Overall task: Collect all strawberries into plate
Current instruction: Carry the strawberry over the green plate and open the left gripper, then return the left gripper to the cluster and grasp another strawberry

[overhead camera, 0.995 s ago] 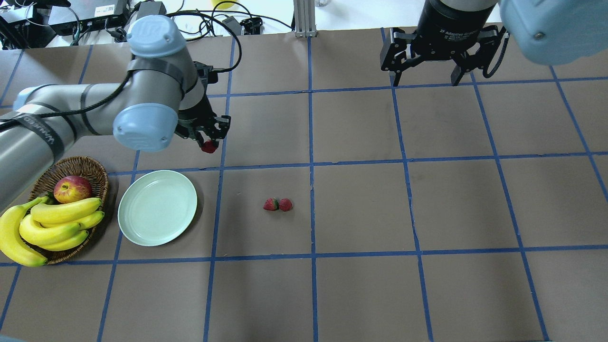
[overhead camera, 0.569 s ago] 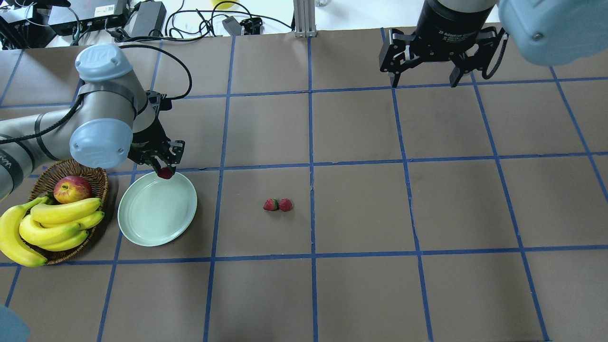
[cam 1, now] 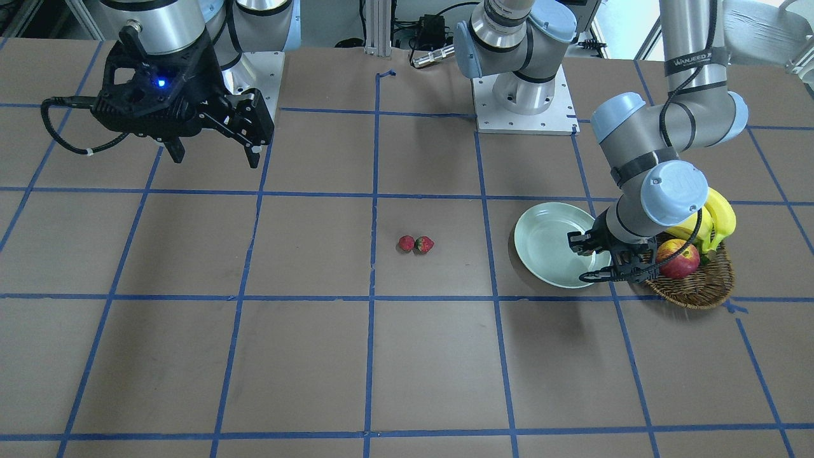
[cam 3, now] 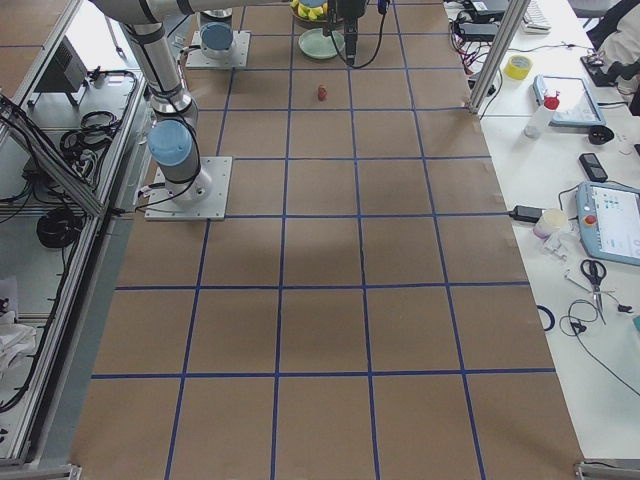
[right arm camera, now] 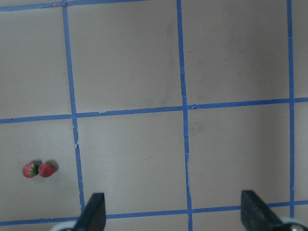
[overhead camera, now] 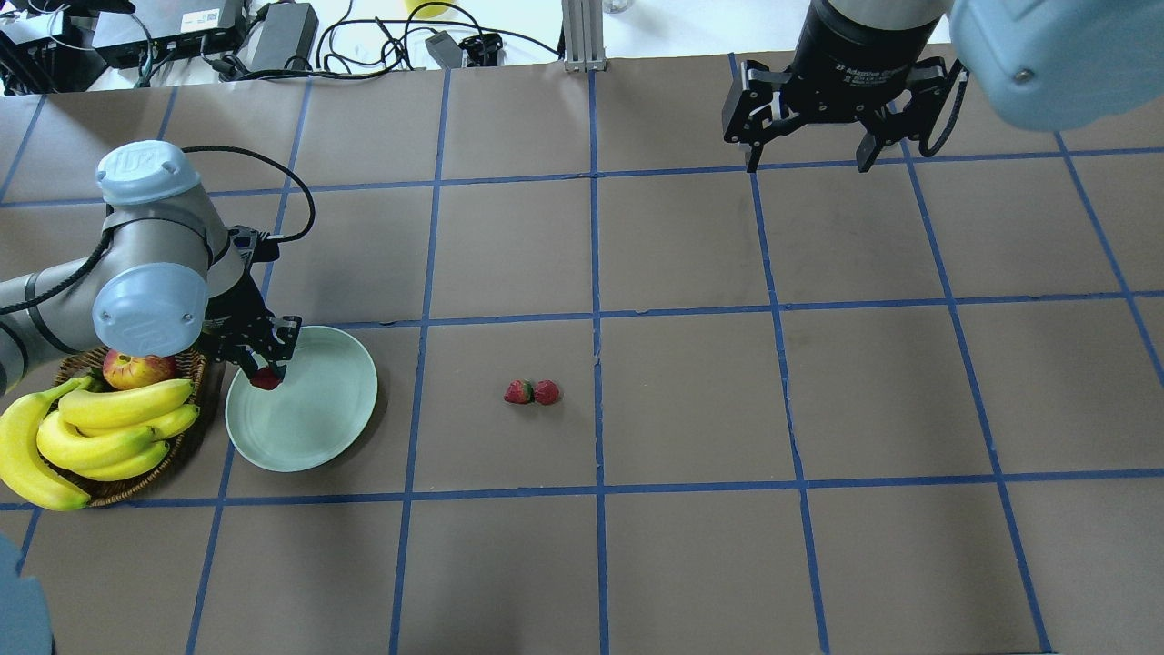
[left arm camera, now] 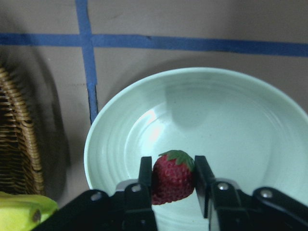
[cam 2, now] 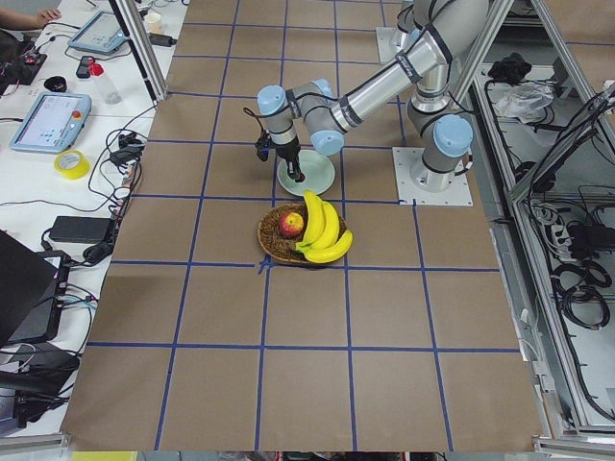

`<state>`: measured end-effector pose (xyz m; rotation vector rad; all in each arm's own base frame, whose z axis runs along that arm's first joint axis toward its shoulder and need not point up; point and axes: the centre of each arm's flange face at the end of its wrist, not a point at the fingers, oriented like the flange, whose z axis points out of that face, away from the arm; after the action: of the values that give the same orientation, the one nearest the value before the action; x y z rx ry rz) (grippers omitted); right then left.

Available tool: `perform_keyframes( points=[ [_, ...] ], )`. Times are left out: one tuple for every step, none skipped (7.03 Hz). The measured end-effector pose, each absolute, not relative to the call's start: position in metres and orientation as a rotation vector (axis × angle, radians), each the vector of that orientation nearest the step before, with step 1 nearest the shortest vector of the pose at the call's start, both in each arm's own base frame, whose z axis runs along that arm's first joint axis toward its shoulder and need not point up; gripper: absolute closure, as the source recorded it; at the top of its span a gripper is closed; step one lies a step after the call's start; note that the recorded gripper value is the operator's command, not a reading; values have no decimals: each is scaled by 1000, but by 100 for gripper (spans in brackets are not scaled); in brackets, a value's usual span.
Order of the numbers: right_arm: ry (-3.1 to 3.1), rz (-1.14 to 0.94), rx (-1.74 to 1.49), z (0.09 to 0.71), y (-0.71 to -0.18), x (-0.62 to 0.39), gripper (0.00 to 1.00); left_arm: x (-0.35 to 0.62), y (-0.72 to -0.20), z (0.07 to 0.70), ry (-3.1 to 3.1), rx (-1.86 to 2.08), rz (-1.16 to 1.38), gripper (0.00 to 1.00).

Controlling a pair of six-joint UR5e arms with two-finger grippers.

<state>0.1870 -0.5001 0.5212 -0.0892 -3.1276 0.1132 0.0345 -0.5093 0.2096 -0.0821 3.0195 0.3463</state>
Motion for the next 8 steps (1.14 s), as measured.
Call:
perform_keyframes(
  points=[
    [-3127,112,-88,521,-500,187,0,37,-509,211,3021,-82,344,0],
    [-3126,111,-88,521,-500,187,0,36,-510,218,3018,-82,323,0],
    [-3126,111,-88,520,-500,187,0,33,-511,231,3015,-75,298,0],
    [-3125,111,-88,520,-500,187,0,25,-509,241,3020,-90,288,0],
    [-3122,111,-87,520,-500,187,0,7,-506,250,3033,-149,281,0],
    [-3120,111,-86,520,-500,186,0,-19,-503,256,3037,-222,261,0],
    [-3119,111,-86,520,-500,186,0,-51,-501,261,3031,-316,237,0],
    [-3119,111,-86,520,-500,186,0,-83,-497,262,3025,-445,221,0]
  ],
)
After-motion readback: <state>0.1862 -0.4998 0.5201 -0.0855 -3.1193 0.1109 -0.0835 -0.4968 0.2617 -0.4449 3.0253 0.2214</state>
